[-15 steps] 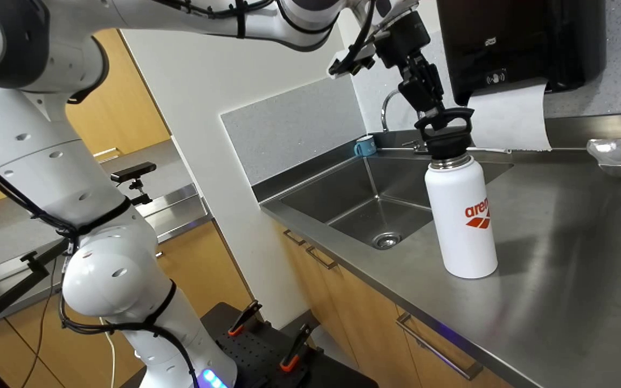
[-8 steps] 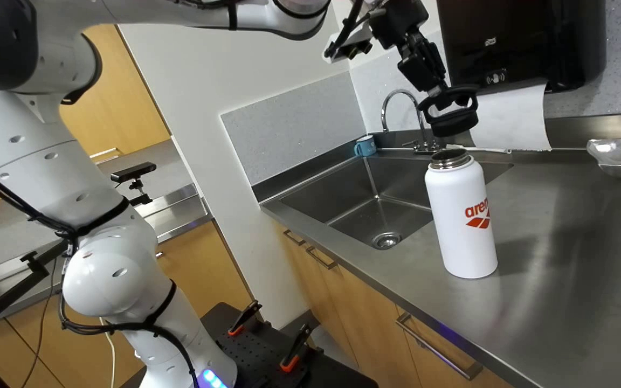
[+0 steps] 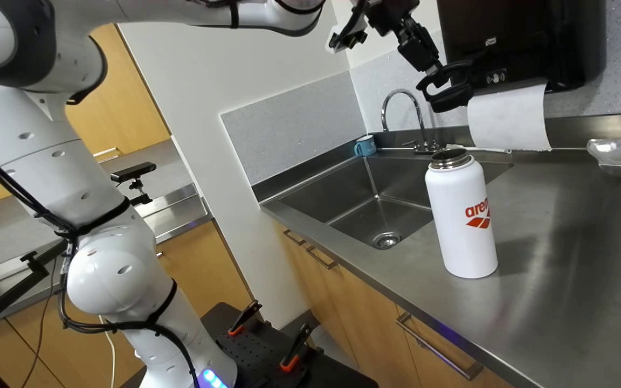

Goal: Put the lid on the counter

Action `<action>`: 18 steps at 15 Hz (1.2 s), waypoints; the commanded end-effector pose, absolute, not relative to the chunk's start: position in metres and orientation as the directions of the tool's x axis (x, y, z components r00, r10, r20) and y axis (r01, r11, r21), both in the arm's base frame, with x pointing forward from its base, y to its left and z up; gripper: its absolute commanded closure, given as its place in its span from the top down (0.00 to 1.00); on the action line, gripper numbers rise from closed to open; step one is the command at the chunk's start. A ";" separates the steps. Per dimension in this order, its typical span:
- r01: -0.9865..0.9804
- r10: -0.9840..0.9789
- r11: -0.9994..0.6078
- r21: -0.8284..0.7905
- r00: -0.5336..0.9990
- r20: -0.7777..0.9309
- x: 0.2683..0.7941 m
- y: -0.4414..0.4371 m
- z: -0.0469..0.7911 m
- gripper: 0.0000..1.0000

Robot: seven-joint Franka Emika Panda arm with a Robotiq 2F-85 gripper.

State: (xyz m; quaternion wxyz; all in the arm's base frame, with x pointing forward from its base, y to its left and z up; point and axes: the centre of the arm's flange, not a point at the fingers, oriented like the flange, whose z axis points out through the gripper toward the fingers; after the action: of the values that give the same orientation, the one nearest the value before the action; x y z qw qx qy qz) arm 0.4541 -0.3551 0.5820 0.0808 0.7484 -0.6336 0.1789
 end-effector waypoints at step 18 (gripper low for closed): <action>-0.991 -0.891 -0.133 0.023 0.130 0.435 0.584 -0.338 0.365 0.05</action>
State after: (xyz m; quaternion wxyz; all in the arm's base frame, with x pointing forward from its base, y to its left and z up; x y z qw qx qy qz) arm 0.5834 -0.3492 0.3823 0.1553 0.7451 -0.6305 0.1521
